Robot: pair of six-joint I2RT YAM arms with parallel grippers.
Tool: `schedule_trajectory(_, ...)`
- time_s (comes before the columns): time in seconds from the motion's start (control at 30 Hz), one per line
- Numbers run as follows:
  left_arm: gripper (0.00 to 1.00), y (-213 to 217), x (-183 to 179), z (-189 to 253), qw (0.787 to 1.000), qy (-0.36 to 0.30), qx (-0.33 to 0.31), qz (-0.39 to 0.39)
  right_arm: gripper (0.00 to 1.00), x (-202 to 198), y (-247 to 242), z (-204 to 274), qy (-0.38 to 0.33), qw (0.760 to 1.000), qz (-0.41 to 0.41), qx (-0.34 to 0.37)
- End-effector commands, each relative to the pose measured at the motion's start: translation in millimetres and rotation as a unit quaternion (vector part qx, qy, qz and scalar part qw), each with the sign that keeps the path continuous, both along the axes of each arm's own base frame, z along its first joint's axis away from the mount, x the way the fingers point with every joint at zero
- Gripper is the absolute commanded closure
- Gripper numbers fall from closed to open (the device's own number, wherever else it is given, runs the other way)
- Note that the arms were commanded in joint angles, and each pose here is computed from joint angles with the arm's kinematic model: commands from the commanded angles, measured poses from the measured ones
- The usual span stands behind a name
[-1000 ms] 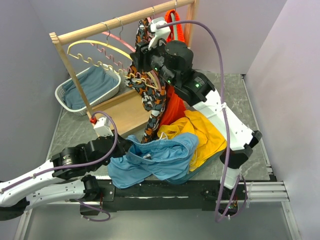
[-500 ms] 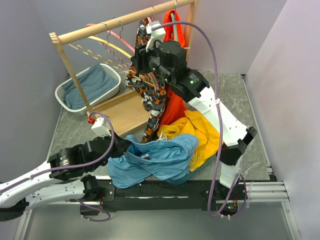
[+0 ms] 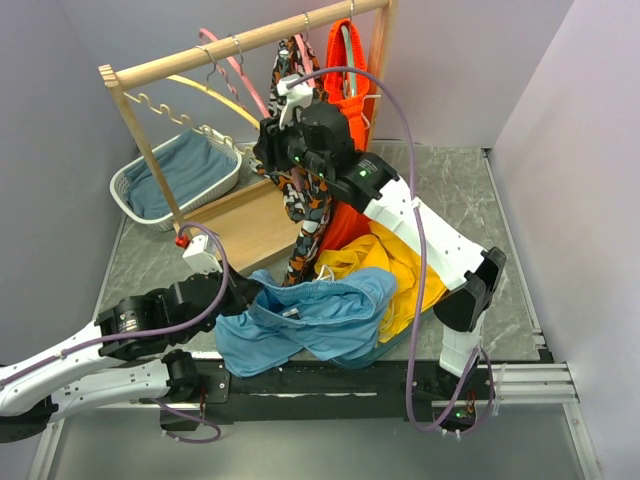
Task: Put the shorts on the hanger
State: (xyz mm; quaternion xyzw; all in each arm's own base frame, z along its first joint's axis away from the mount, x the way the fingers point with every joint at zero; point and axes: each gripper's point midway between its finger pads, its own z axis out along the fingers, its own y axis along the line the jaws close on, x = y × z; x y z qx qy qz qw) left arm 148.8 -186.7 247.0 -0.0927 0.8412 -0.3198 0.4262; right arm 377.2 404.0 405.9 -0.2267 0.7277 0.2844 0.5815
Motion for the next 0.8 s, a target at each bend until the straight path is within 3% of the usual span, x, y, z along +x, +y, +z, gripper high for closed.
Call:
schedule_trajectory(0.0, 0.99, 2, 3, 25, 0.999, -0.022, -0.027, 0.006, 0.46, -24, -14, 71, -0.044, 0.994, 0.026, 0.092)
schedule_trajectory(0.33, 0.99, 3, 3, 27, 0.999, -0.022, -0.027, 0.006, 0.31, -57, -29, 112, -0.053, 0.984, 0.070, 0.153)
schedule_trajectory(0.77, 0.99, 4, 4, 27, 0.999, -0.025, -0.029, 0.008, 0.21, -28, -43, 120, -0.022, 0.983, 0.009, 0.183)
